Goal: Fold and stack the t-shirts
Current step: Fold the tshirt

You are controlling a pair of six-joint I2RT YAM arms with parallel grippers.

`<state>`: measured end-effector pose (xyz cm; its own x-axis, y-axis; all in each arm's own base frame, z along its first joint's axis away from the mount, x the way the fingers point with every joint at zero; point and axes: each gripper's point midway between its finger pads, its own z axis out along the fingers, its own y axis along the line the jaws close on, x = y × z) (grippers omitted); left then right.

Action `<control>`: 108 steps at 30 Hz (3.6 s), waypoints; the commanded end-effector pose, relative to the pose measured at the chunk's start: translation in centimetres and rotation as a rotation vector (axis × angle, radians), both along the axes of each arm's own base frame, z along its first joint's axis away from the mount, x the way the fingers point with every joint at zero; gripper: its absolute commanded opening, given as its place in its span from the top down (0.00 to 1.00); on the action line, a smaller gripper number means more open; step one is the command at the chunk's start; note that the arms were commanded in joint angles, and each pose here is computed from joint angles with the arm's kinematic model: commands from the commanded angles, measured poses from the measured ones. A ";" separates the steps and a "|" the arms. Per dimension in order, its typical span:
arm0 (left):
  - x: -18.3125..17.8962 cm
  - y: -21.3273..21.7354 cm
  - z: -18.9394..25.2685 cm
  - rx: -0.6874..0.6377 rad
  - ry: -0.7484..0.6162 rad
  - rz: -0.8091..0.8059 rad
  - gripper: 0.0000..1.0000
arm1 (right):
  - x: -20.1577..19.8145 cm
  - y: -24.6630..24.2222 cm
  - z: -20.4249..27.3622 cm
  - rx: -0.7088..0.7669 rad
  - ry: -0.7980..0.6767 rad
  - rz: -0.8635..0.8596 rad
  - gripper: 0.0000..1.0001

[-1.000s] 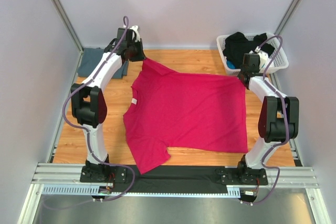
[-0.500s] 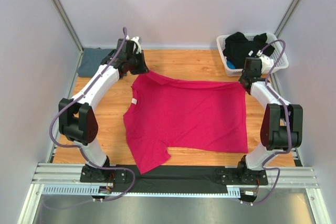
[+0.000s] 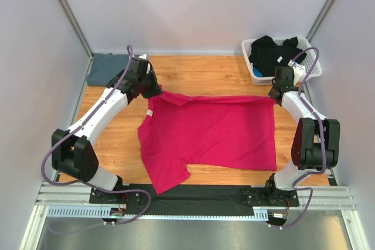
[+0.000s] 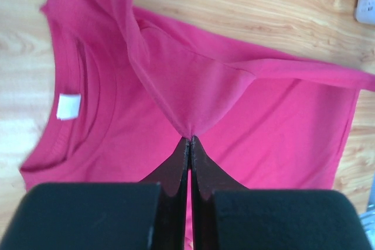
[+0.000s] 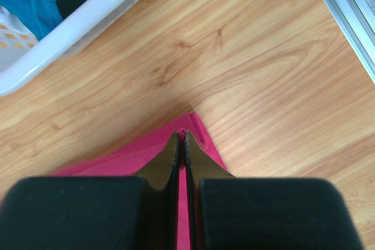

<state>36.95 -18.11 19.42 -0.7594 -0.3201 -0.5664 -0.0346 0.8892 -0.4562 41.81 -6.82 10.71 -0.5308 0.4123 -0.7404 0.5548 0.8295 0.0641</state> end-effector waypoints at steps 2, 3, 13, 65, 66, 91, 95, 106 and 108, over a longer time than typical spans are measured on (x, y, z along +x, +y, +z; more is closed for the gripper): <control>-1.5 -0.1 0.6 -0.059 0.027 0.122 1.00 | -0.5 -0.3 1.4 0.022 -0.016 -0.015 1.00; -2.1 -0.5 0.4 -0.067 0.042 0.121 1.00 | -0.5 -0.2 1.4 0.028 -0.012 -0.015 0.99; -5.7 0.3 -1.5 -0.150 0.116 0.359 1.00 | -1.3 0.7 -0.4 0.077 0.047 -0.001 0.99; -10.3 -4.3 -6.6 -0.311 0.370 0.798 1.00 | -0.4 2.2 -1.5 0.154 0.074 0.044 1.00; -10.6 -4.1 -6.8 -0.306 0.377 0.808 1.00 | -0.5 2.2 -1.6 0.154 0.076 0.044 1.00; -14.0 -0.3 -8.6 -0.195 0.421 0.890 1.00 | -4.1 2.0 -0.9 0.127 0.098 0.040 0.99; -13.8 0.3 -8.0 -0.193 0.398 0.881 1.00 | -4.2 1.7 -0.2 0.091 0.099 0.069 0.99; -12.3 2.1 -6.6 -0.200 0.322 0.866 1.00 | -4.9 1.7 1.8 0.060 0.067 0.108 1.00; -12.1 2.4 -6.6 -0.198 0.319 0.866 1.00 | -5.6 1.9 1.1 0.074 0.084 0.104 1.00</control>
